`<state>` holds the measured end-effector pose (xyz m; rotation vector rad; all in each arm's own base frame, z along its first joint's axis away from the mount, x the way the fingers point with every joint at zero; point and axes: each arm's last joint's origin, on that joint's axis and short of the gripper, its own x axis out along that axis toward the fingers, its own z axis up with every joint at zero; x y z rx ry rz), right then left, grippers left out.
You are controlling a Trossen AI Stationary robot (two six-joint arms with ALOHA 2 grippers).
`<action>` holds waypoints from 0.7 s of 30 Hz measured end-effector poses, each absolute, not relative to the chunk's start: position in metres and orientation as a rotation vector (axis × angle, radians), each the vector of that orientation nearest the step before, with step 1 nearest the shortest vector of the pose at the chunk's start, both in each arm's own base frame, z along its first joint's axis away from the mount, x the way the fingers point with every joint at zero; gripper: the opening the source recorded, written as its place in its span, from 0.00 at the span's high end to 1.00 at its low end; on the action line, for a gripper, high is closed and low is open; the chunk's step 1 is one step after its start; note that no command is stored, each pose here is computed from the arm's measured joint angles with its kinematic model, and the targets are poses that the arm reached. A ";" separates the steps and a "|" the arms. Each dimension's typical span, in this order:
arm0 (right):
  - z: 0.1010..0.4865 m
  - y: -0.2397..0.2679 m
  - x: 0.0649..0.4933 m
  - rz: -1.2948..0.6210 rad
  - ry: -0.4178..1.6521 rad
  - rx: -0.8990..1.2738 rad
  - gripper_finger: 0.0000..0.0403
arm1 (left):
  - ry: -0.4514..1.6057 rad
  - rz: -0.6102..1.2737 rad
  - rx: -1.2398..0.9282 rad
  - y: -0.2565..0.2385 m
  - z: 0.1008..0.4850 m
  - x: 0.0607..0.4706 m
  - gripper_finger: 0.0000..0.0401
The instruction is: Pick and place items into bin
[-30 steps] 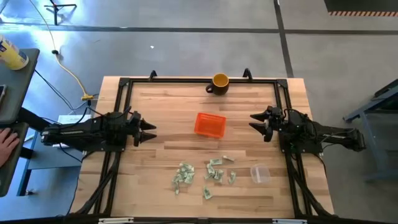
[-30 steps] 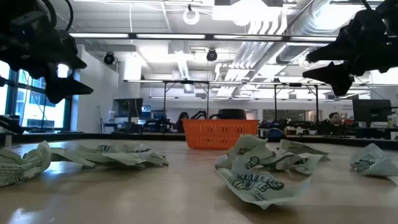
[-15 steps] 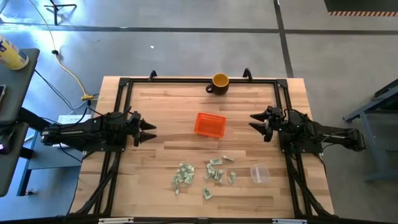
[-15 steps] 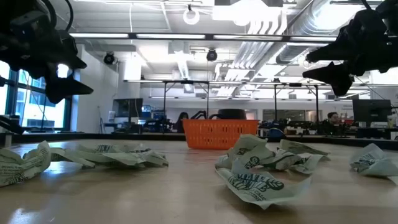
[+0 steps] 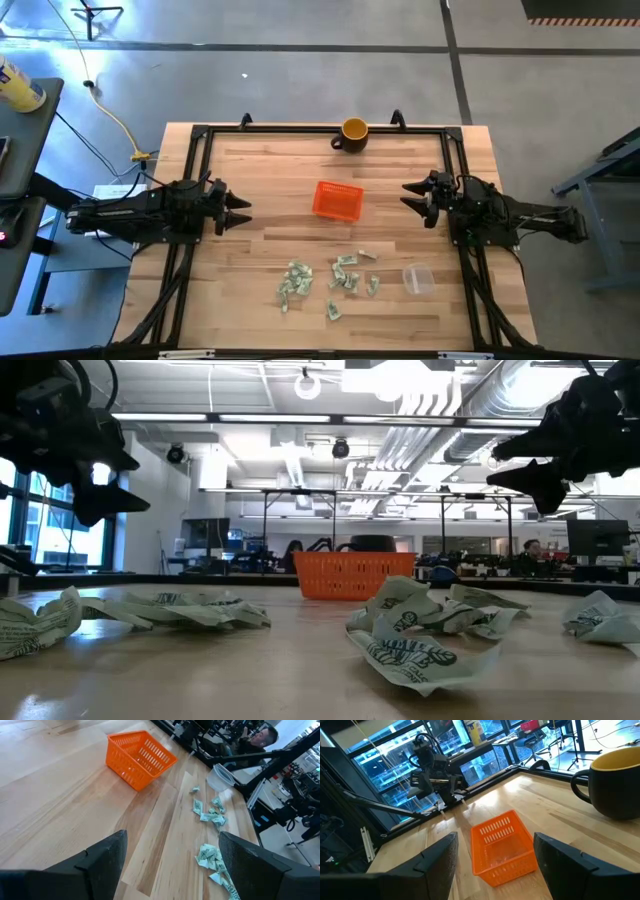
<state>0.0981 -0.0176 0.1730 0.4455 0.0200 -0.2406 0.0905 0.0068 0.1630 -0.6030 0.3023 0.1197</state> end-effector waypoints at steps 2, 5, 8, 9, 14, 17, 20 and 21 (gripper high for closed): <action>0.173 -0.018 0.098 -0.241 0.020 0.446 0.38 | 0.302 0.120 -0.603 0.007 0.163 0.090 0.13; 0.173 -0.018 0.098 -0.240 0.020 0.445 0.38 | 0.302 0.120 -0.603 0.007 0.163 0.090 0.13; 0.173 -0.018 0.098 -0.240 0.020 0.446 0.38 | 0.302 0.119 -0.603 0.007 0.163 0.090 0.13; 0.173 -0.018 0.098 -0.240 0.020 0.446 0.38 | 0.302 0.120 -0.603 0.007 0.163 0.090 0.13; 0.173 -0.018 0.098 -0.241 0.020 0.446 0.38 | 0.274 0.130 -0.622 0.007 0.165 0.091 0.13; 0.173 -0.018 0.098 -0.242 0.020 0.446 0.38 | 0.178 0.129 -0.809 0.008 0.173 0.093 0.13; 0.173 -0.018 0.098 -0.242 0.020 0.446 0.38 | 0.102 0.096 -1.018 0.007 0.180 0.095 0.13; 0.173 -0.018 0.098 -0.242 0.020 0.446 0.38 | 0.086 0.088 -1.052 0.007 0.182 0.095 0.13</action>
